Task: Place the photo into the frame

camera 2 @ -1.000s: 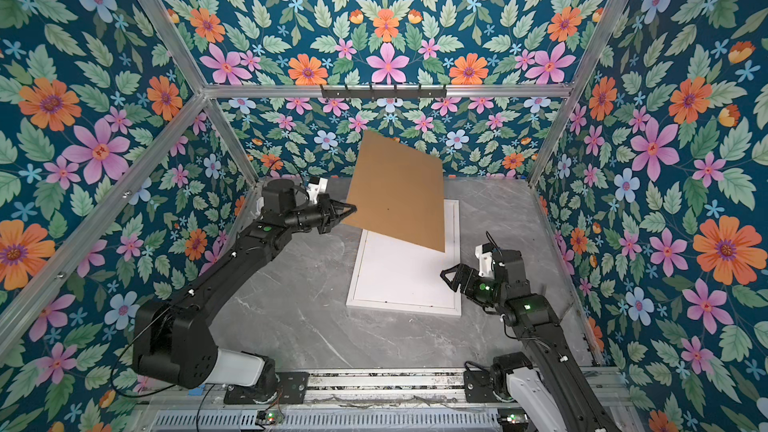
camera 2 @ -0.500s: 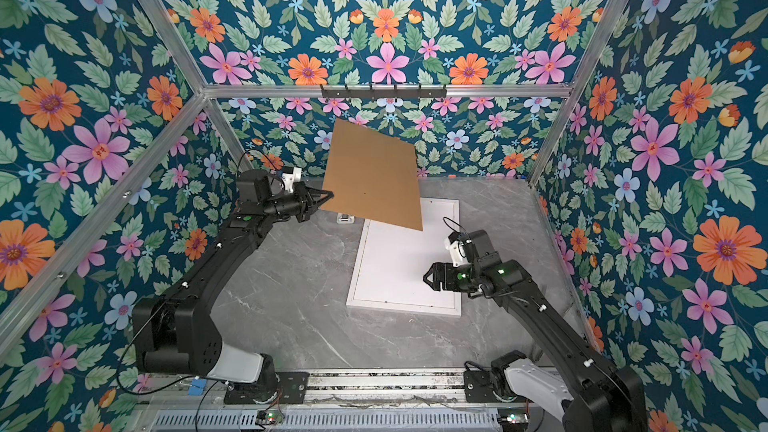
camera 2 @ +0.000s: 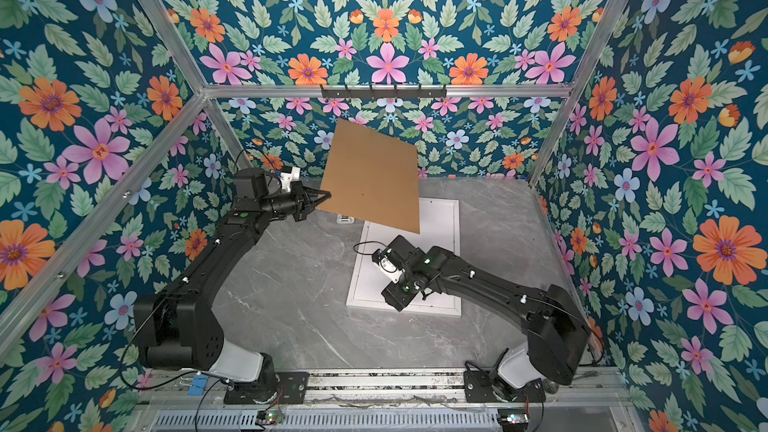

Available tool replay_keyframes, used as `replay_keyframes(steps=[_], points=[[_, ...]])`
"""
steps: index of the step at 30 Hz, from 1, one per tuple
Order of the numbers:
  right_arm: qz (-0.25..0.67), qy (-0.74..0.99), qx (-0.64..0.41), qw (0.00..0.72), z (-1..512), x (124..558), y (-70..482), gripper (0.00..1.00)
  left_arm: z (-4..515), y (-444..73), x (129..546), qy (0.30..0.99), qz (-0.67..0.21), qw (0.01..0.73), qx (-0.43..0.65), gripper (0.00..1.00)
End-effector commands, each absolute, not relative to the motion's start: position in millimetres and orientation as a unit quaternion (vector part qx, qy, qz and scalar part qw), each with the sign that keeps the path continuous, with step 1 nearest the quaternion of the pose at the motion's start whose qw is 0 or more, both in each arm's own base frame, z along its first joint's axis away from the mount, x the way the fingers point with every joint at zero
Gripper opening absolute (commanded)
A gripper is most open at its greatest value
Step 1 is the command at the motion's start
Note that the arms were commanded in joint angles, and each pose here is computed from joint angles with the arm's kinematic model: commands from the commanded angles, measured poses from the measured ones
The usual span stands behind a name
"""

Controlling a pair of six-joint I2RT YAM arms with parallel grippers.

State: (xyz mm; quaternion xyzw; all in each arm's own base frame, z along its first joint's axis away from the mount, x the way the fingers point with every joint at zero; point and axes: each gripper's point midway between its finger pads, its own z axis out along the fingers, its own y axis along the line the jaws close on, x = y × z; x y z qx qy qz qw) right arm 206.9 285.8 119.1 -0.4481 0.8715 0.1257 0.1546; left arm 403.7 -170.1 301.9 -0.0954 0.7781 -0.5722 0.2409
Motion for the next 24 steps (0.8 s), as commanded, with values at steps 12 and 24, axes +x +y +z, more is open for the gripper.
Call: replay_keyframes(steps=[12,24], points=[[0.077,0.811,-0.572,0.091,71,203,310,0.67,316,-170,401,0.768,-0.582,0.262,-0.046,0.00],[0.054,0.807,-0.582,0.080,53,204,312,0.57,316,-170,400,0.768,-0.583,0.261,-0.045,0.00]])
